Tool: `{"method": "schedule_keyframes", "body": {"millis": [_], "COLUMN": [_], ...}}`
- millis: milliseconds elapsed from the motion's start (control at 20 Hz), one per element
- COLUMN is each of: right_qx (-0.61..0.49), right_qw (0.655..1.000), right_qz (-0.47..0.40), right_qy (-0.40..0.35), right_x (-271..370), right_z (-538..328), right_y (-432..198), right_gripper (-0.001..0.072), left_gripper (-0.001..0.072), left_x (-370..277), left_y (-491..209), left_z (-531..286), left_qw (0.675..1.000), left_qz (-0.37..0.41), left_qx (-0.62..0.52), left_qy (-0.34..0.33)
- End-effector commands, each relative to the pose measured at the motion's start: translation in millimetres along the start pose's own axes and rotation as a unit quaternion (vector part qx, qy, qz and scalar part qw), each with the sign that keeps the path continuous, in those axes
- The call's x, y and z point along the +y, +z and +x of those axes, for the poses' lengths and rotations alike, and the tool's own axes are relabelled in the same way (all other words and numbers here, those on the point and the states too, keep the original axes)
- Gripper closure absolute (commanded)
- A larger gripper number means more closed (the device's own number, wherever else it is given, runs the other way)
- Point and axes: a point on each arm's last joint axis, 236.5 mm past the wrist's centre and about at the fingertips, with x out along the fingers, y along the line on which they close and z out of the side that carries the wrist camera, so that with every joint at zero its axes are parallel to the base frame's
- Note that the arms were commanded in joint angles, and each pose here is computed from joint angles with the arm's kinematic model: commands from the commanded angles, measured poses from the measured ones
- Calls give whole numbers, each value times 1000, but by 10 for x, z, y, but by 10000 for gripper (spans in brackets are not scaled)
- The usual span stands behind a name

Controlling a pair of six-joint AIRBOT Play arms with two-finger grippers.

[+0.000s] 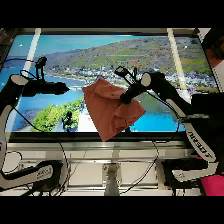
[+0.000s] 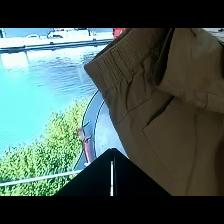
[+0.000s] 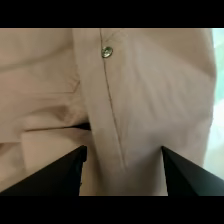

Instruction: Fold the clothes and pants, and hang the long-sleeved shirts on hangers.

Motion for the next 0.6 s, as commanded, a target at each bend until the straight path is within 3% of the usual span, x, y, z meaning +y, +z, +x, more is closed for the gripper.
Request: {"method": "schedule_keyframes", "body": {"millis": [0,50,100,200,300,450,500,550], "right_qx": [17,14,8,-21,-75,-177,-215,-245], "right_qw": [998,998,997,996,988,948,931,916], "right_qz": [-44,-42,-43,-14,68,176,195,214], "right_qy": [-47,-50,-57,-84,-120,-195,-220,-236], "right_x": [-179,-215,-250,-461,-874,-1782,-2060,-2261], "right_z": [75,70,66,-2,-212,-693,-857,-995], "right_y": [-40,-37,-9,102,257,331,333,325], "right_gripper": [187,383,705,705,705,700,608,336], "left_gripper": [687,687,686,687,686,686,686,685], "left_x": [-45,-74,-115,-224,-324,-563,-659,-761], "left_y": [-32,-10,18,74,65,1,-33,-78], "left_z": [-2,-3,-4,-2,35,129,171,227], "left_qw": [1000,1000,1000,999,998,998,997,996], "left_qz": [1,-4,-11,-24,-18,3,12,20], "left_qx": [6,2,-4,-14,-11,3,10,19], "left_qy": [-10,-16,-25,-45,-53,-69,-75,-82]}}
